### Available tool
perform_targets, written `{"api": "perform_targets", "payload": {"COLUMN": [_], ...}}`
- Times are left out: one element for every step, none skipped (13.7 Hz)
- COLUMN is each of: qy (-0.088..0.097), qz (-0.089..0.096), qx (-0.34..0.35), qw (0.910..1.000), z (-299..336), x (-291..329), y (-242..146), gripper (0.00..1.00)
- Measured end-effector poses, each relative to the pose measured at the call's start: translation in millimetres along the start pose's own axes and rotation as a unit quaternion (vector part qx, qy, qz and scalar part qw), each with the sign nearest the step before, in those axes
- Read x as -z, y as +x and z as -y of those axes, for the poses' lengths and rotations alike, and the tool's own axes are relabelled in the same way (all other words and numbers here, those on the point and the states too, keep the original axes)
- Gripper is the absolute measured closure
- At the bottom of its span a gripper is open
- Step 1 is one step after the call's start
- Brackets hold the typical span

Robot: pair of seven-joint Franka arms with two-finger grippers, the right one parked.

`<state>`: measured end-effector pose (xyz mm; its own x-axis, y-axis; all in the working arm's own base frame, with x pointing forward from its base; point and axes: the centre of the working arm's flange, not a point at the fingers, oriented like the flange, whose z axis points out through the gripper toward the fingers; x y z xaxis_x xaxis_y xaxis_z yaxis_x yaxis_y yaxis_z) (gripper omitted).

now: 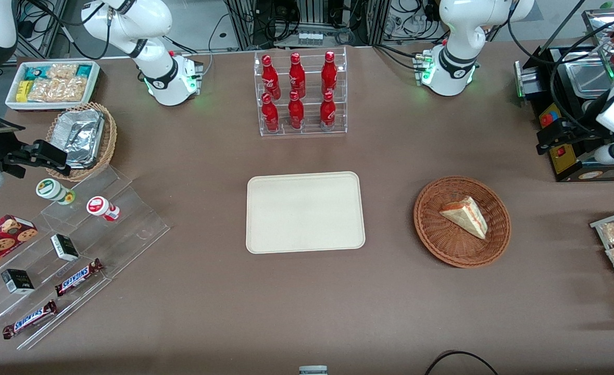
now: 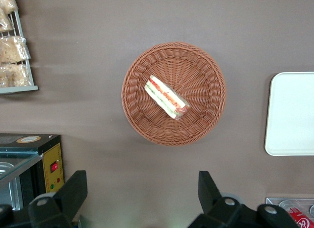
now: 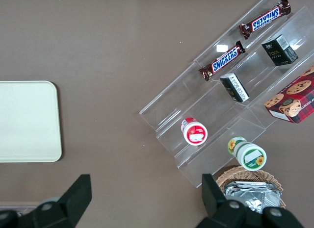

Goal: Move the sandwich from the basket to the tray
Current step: 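Move the left gripper over the wrapped sandwich in the wicker basket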

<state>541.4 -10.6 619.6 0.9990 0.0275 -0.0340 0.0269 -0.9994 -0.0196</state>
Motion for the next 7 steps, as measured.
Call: {"api": "perform_targets", "payload": {"qy": [0.000, 0.000, 0.000, 0.000, 0.000, 0.000, 0.000], "qz": [0.002, 0.003, 0.003, 0.004, 0.004, 0.005, 0.007], "qx": [0.001, 0.002, 0.002, 0.002, 0.001, 0.001, 0.003], "qw": [1.0000, 1.0000, 1.0000, 1.0000, 1.0000, 1.0000, 1.0000], "z": [1.1, 1.1, 1.0, 0.9, 0.6, 0.1, -0.4], "x": [0.4, 0.8, 0.8, 0.7, 0.6, -0.4, -3.7], "y": [-0.8, -1.5, -1.7, -1.7, -1.7, -1.3, 0.1], "gripper": [0.00, 0.00, 0.00, 0.00, 0.00, 0.00, 0.00]}}
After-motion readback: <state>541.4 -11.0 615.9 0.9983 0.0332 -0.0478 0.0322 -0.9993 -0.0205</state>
